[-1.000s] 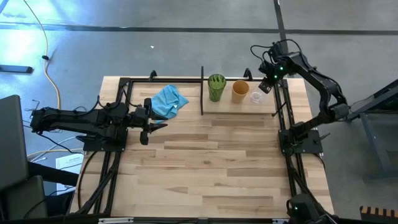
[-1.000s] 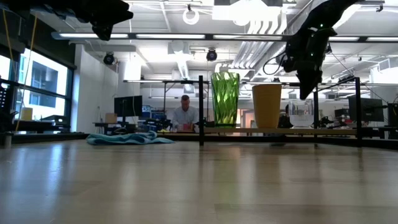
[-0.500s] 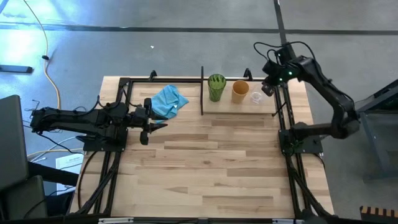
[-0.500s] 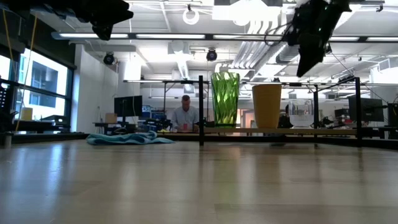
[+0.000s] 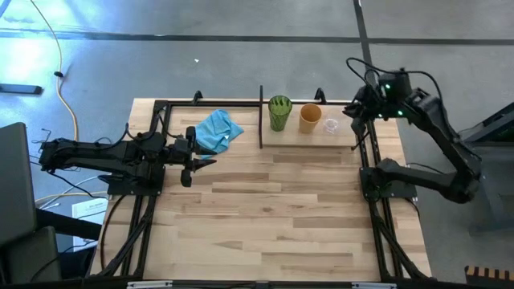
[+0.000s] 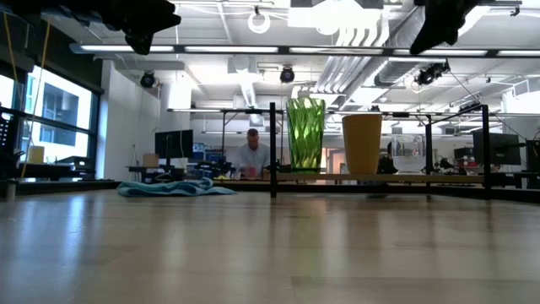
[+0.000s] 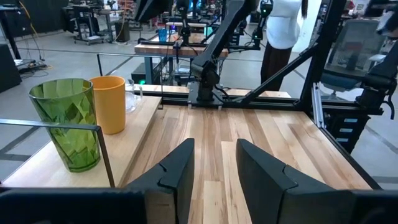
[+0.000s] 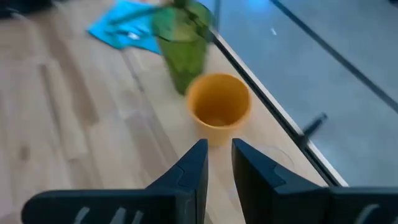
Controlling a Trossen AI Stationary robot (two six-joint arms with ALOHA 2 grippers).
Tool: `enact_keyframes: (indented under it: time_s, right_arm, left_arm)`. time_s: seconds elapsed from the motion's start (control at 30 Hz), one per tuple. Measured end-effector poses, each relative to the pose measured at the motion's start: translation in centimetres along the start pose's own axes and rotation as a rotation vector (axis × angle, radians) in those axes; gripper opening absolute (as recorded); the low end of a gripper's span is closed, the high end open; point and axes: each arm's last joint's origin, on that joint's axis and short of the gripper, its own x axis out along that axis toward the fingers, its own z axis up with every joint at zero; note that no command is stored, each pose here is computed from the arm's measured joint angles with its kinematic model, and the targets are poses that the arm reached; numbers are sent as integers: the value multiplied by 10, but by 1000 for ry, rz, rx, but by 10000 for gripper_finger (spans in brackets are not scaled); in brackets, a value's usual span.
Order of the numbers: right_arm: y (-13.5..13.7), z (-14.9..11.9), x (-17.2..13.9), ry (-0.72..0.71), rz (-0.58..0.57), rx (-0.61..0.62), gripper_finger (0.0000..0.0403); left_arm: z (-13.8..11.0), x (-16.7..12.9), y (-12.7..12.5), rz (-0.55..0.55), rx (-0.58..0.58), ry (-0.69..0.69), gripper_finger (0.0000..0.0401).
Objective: Stack small to large cups/mugs on shelf
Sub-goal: Return to Home Position
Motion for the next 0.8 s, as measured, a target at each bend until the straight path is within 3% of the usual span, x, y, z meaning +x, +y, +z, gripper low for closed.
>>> enact_keyframes:
  time_s: [0.43,0.8]
  right_arm:
    - [39,-13,-49,-263,248,-78,64]
    - [55,-26,-47,-455,438,-195,64]
  left_arm:
    - [2,0,-1,-26,-18,-17,108]
    - [2,0,-1,-32,-27,-24,108]
